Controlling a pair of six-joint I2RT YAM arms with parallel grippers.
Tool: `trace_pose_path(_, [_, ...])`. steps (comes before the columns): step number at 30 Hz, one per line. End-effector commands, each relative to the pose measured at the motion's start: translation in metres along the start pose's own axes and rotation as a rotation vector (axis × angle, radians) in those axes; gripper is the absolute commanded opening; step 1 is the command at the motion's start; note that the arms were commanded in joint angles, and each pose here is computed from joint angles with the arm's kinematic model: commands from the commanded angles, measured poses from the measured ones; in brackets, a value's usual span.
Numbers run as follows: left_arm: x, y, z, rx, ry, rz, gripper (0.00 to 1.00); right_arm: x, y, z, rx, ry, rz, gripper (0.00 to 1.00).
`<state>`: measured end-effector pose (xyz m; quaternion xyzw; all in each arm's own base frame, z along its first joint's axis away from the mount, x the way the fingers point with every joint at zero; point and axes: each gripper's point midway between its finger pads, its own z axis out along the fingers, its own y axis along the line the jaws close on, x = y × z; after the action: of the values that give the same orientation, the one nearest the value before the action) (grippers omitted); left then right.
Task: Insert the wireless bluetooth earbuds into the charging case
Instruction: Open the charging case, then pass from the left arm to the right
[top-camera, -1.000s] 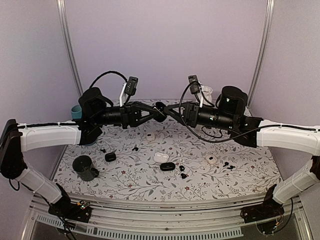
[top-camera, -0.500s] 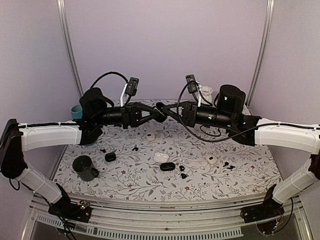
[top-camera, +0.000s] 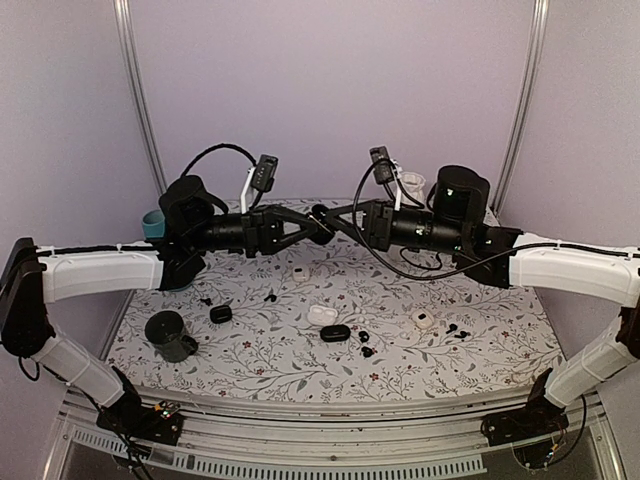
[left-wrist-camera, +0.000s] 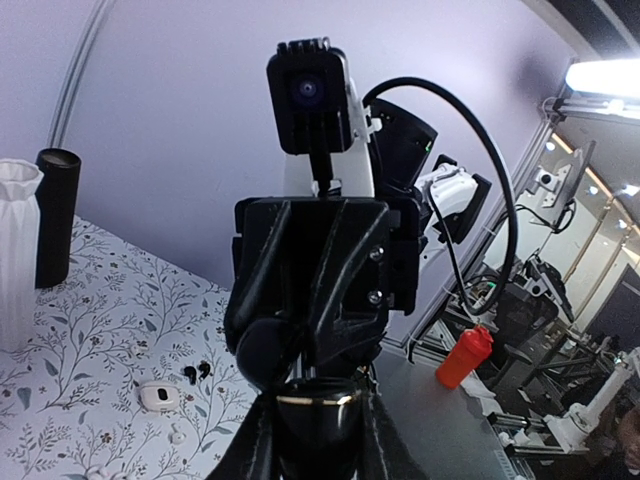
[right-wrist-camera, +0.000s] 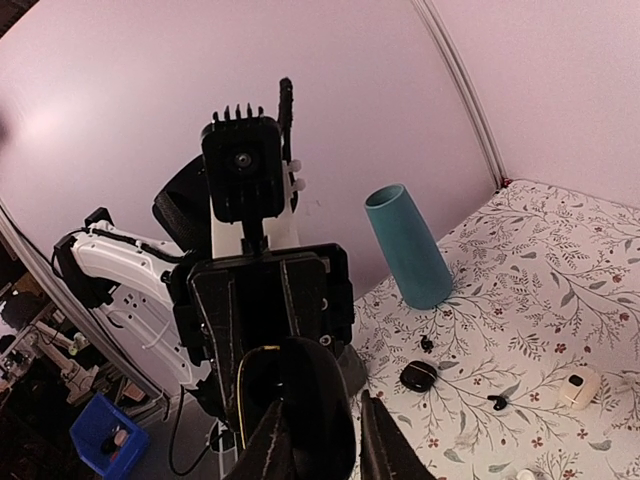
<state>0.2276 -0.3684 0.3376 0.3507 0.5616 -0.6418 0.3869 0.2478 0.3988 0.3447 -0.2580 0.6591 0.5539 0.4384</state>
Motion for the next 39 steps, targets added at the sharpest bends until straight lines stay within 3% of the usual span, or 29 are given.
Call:
trace_pose_path(1, [-0.006,-0.026,0.004,0.082,-0.006,0.076,0.00,0.015,-0.010,0.008,0.029,0.064,0.016,0.28])
trace_pose_path(7, [-0.009,-0.029,0.003,0.079,-0.016,0.088,0.00,0.019,-0.016,0.006,0.058,0.073,0.021,0.29])
trace_pose_path(18, [-0.009,-0.024,0.003,0.061,-0.020,0.085,0.00,0.014,-0.012,0.002,0.052,0.066,0.014,0.05])
trace_pose_path(20, [-0.008,-0.022,0.003,0.052,-0.019,0.084,0.07,0.012,-0.011,0.002,0.056,0.065,0.007,0.04])
trace_pose_path(25, [-0.005,-0.017,0.003,0.028,-0.008,0.091,0.38,0.003,-0.011,-0.001,0.084,0.050,-0.036,0.04])
trace_pose_path(29, [-0.006,-0.016,0.002,0.014,-0.001,0.131,0.54,-0.003,-0.013,-0.003,0.121,0.061,-0.100,0.04])
trace_pose_path(39, [0.006,-0.008,-0.006,-0.065,0.014,0.274,0.72,-0.013,-0.001,-0.011,0.112,0.081,-0.262,0.04])
